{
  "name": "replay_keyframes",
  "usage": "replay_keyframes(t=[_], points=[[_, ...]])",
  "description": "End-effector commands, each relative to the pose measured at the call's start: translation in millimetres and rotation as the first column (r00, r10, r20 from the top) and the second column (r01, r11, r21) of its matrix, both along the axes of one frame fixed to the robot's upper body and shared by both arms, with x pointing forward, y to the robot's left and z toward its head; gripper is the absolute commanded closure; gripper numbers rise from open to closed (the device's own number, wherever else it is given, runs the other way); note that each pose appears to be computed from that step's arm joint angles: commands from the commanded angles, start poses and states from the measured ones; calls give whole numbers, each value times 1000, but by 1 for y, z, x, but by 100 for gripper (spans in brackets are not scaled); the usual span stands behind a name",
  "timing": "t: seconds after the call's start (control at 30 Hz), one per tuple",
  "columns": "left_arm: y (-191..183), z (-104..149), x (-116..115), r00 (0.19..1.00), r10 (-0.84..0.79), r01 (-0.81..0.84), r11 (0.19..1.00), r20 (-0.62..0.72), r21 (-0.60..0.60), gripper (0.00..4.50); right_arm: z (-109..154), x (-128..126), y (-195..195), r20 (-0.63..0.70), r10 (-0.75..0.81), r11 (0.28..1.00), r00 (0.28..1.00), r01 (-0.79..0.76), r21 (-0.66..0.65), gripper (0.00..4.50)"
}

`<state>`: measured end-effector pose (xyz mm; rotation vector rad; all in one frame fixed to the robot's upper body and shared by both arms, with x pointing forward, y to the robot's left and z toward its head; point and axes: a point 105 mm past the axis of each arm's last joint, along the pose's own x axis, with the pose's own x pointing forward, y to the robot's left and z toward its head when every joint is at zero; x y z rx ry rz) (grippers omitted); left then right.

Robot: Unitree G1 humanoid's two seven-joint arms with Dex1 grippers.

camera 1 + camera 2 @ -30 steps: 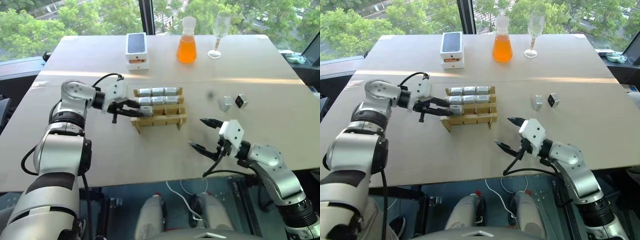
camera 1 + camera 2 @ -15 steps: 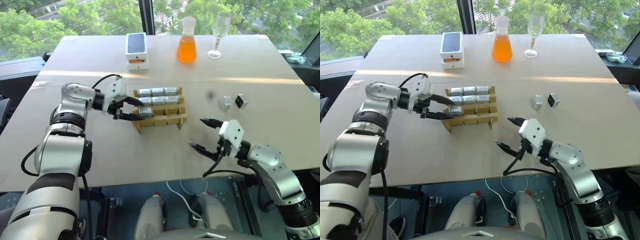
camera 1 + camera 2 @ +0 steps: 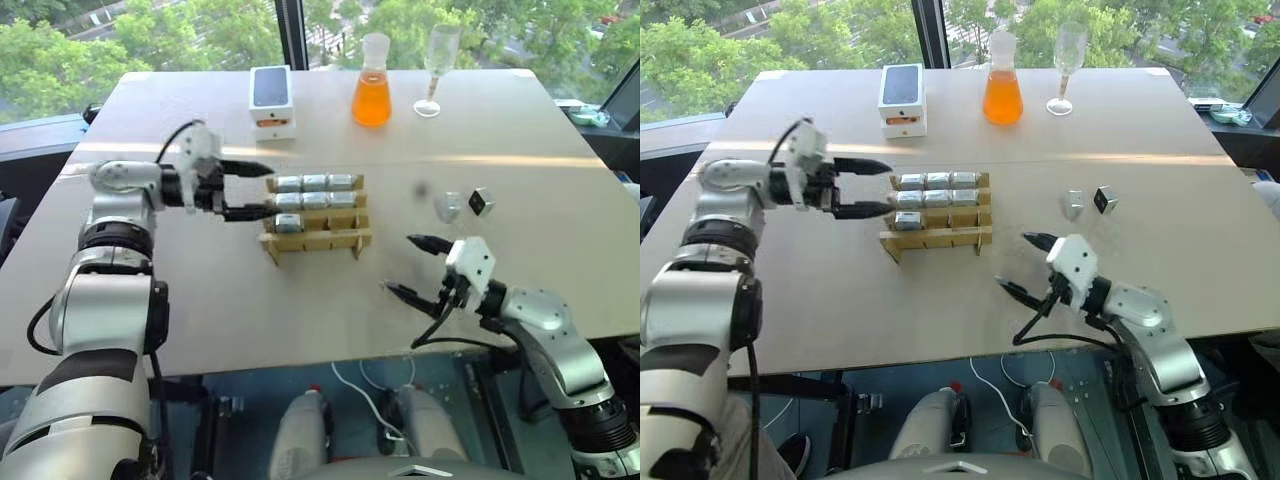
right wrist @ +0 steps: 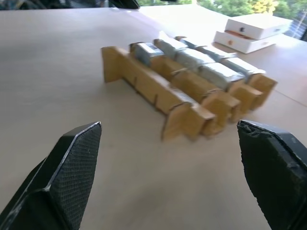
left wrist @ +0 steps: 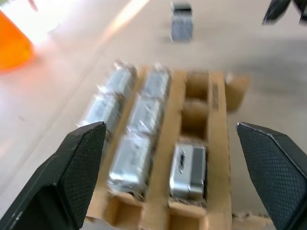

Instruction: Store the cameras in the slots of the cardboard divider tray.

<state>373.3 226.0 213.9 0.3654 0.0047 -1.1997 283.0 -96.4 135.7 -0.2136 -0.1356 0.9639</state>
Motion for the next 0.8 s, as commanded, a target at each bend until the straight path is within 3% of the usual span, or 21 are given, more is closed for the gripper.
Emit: replay_keyframes(t=[0.03,0.17,0.37,0.57,0.8], points=[[7,14,-20,999,-43,47,988,28,-149,3,16,23,-25,17,-139,988,990,138,63,0],[9,-4,-41,997,51,-63,961,-53,-268,3,19,52,-48,-34,-302,945,953,304,117,0],[-25,-30,-89,975,188,-212,943,-114,-256,3,12,97,-98,-115,-516,843,849,527,111,0],[-60,-21,-134,972,216,-234,934,-92,-272,3,14,137,-135,-141,-626,769,767,637,55,0],[-63,-11,-148,963,256,-270,917,-84,-294,3,1,149,-143,-217,-624,768,751,640,7,0]])
